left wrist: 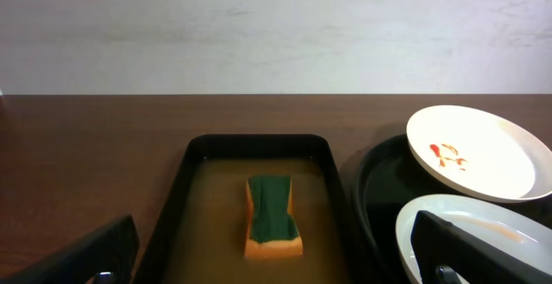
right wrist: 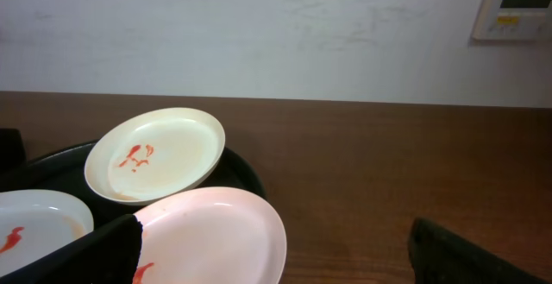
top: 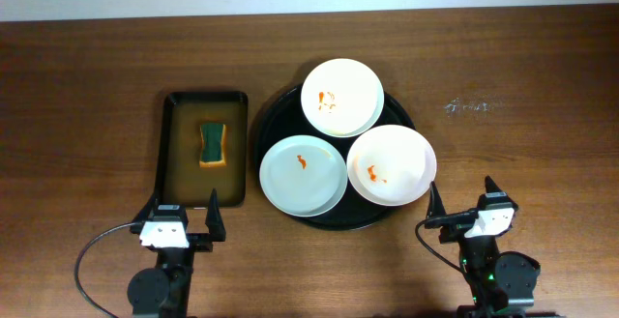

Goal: Clean dirty plates on tray and stack at the side
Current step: 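Move the left gripper toward the sponge in the black water tray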

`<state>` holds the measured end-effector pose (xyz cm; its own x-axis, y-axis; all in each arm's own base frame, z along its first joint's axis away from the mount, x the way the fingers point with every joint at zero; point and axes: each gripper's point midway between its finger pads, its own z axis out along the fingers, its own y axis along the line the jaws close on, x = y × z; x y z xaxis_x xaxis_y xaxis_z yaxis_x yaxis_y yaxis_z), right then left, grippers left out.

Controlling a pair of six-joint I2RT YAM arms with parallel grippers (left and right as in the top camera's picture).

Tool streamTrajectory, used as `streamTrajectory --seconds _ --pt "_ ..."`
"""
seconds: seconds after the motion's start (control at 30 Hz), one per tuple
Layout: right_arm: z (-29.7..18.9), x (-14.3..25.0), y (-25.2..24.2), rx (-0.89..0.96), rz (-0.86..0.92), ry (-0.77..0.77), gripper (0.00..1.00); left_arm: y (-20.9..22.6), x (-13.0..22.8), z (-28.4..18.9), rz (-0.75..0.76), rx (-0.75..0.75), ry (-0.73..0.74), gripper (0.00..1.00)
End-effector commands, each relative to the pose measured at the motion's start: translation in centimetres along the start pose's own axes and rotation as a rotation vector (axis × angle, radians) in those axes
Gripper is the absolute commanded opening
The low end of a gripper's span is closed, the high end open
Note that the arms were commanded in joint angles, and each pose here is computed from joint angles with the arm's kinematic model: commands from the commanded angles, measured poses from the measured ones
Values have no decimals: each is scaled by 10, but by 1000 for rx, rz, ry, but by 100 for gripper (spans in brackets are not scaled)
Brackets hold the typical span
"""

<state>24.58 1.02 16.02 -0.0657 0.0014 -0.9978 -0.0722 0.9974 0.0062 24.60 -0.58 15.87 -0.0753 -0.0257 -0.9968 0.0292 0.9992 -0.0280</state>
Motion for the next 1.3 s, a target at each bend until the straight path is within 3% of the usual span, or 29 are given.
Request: streamTrajectory --seconds 0.0,1.13,1.27 --pt "0 2 -2 10 2 3 99 -1 2 0 15 10 1 99" --pt "0 2 -1 5 4 3 99 1 2 -2 15 -2 26 99" --pt "-4 -3 -1 8 121 55 99 0 -16 -11 12 -3 95 99"
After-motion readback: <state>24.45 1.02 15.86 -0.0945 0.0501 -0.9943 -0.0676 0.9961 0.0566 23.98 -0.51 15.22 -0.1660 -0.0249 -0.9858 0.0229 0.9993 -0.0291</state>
